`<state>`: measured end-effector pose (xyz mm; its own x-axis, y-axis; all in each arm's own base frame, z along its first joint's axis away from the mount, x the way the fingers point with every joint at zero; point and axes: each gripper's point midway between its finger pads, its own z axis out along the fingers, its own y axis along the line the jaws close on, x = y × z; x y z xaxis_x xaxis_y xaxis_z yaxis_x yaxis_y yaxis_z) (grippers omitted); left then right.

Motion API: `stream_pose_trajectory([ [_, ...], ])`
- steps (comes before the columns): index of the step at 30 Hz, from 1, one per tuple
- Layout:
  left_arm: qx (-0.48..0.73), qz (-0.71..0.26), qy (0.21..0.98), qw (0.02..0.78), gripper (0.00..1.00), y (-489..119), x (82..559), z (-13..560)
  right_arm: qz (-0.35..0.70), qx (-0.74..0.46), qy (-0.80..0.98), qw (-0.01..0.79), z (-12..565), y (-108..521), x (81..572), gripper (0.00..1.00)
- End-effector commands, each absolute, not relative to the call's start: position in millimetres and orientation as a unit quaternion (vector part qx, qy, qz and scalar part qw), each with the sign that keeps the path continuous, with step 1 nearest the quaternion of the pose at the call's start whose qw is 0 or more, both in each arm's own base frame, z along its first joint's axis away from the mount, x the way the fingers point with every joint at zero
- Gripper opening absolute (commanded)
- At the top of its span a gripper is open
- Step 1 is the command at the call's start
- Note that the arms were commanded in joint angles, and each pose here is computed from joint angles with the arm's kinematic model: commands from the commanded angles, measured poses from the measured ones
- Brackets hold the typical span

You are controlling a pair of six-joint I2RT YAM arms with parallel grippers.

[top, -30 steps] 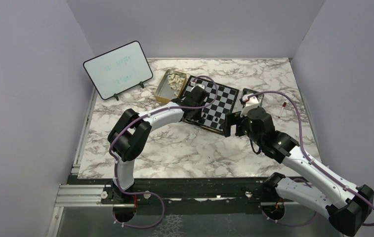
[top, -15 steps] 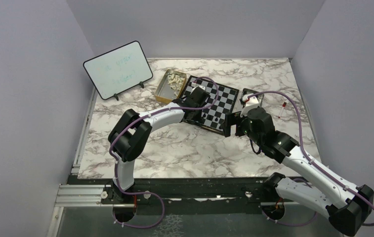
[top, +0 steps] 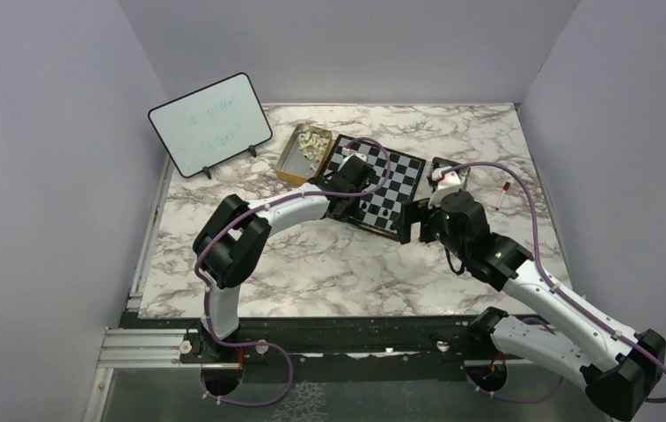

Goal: Set up the chess pieces on the board
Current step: Place the chess piece on the chessboard, then pick up the chess piece from the storage box.

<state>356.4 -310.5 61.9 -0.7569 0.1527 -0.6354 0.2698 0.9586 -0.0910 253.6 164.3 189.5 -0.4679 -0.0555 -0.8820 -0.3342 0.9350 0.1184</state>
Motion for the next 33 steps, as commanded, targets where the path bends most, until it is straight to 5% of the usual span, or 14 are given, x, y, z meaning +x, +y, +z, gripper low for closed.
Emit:
stream_pose_trajectory([
  [1,0.116,-0.089,0.927,0.345,0.3,-312.7,358.3,79.2,0.143,-0.112,0.847,0.499,188.7,163.7,248.0,1.0],
  [16,0.098,-0.165,0.91,0.367,0.46,-322.5,355.4,148.0,0.154,-0.072,0.853,0.494,187.4,163.4,248.5,1.0],
  [27,0.077,-0.288,0.875,0.381,0.75,-283.0,360.9,228.9,0.078,-0.018,0.873,0.481,178.4,151.2,273.3,1.0],
  [33,0.104,-0.302,0.861,0.396,0.99,-254.7,342.5,242.9,0.044,-0.006,0.866,0.499,188.4,145.6,298.2,1.0],
])
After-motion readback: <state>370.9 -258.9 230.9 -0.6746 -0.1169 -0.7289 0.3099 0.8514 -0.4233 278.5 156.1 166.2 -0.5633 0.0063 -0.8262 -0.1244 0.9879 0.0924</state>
